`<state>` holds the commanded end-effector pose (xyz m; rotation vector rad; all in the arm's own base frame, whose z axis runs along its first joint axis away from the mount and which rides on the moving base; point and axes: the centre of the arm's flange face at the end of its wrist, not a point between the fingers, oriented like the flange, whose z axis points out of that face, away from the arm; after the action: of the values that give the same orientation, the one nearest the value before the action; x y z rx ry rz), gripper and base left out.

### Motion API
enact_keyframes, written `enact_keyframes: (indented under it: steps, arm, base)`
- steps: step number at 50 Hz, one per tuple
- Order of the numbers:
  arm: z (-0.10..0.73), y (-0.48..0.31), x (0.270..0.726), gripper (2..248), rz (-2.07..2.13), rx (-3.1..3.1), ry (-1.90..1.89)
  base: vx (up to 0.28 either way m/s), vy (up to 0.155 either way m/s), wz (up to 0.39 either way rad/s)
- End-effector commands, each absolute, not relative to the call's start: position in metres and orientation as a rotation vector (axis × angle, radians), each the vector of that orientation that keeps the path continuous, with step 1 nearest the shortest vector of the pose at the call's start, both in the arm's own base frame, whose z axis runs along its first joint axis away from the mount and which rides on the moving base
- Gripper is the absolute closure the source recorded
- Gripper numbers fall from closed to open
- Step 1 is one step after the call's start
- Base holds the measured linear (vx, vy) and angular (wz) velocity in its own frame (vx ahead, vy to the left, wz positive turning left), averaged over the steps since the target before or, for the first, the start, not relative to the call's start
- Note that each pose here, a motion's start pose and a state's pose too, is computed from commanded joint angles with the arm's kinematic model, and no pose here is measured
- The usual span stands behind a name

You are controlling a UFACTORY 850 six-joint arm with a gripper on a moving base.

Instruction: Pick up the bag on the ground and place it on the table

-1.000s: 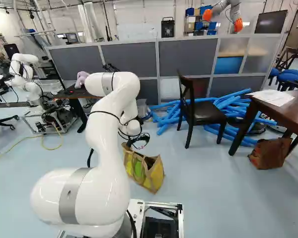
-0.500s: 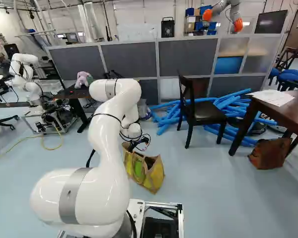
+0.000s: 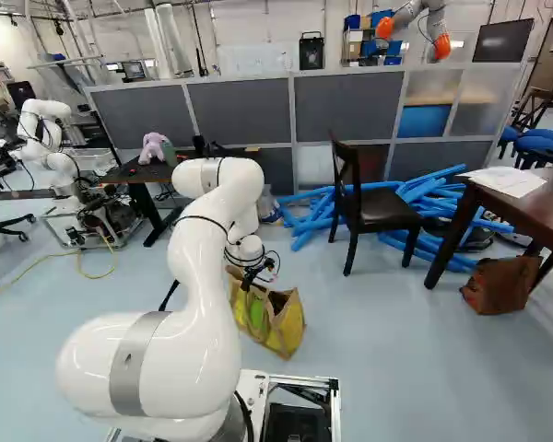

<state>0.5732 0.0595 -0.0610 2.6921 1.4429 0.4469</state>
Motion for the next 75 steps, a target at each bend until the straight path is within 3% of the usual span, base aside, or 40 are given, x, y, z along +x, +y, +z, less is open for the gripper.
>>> enact_keyframes:
  steps: [54, 55, 60, 61, 65, 66, 70, 71, 75]
  arm:
    - [-0.135, 0.06, 0.57, 3, 0.341, 2.652, 1.554]
    - [-0.136, 0.06, 0.57, 18, 0.341, 2.652, 1.554]
    - [-0.136, 0.06, 0.57, 18, 0.341, 2.652, 1.554]
    - [-0.136, 0.06, 0.57, 56, 0.341, 2.652, 1.554]
    - [-0.136, 0.06, 0.57, 56, 0.341, 2.652, 1.554]
    - [-0.136, 0.06, 0.57, 94, 0.341, 2.652, 1.554]
    - [-0.136, 0.06, 0.57, 94, 0.341, 2.652, 1.554]
    - [-0.136, 0.06, 0.57, 132, 0.341, 2.652, 1.554]
    - [-0.136, 0.06, 0.57, 132, 0.341, 2.652, 1.554]
  base:
    - [0.0, 0.0, 0.0]
    - [0.0, 0.0, 0.0]
    - [0.0, 0.0, 0.0]
    - [0.0, 0.0, 0.0]
    - [0.0, 0.0, 0.0]
    - [0.0, 0.0, 0.0]
    - [0.0, 0.0, 0.0]
    - [0.0, 0.0, 0.0]
    - [0.0, 0.0, 0.0]
